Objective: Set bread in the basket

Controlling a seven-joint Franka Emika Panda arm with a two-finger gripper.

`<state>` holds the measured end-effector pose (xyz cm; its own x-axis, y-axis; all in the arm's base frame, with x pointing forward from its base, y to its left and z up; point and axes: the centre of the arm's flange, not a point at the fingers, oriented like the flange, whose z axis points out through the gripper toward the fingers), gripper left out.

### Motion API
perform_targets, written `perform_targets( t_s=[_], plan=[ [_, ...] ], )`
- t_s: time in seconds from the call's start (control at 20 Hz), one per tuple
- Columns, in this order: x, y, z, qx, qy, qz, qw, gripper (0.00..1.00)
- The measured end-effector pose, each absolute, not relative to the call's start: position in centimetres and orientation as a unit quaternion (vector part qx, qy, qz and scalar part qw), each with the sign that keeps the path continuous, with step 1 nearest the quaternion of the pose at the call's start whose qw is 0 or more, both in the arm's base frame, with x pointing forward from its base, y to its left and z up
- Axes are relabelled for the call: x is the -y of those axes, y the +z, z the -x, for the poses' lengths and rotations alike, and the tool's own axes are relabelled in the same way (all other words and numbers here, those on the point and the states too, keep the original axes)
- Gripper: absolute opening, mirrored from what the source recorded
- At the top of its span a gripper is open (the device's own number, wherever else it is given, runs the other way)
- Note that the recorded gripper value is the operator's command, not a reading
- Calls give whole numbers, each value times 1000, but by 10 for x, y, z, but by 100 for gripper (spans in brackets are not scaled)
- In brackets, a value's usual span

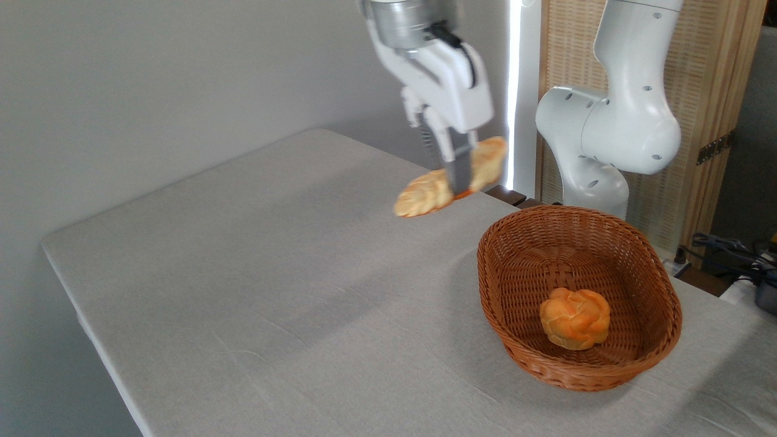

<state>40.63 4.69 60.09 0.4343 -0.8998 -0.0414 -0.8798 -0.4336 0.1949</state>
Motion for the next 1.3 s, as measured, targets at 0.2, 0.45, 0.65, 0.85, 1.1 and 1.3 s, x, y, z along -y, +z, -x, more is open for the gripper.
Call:
perform_targets(
  t_s=[0.2, 0.45, 0.65, 0.85, 1.1, 1.3],
  plan=[
    [-59, 586, -366, 552, -86, -825, 84, 92],
    [-69, 555, -346, 587, -109, -795, 103, 100],
    [-59, 535, -340, 630, -130, -755, 128, 100],
    [-56, 533, -339, 648, -131, -738, 133, 100],
    [-52, 535, -340, 653, -131, -734, 130, 100],
    [-40, 559, -352, 669, -104, -729, 101, 100]
  ],
)
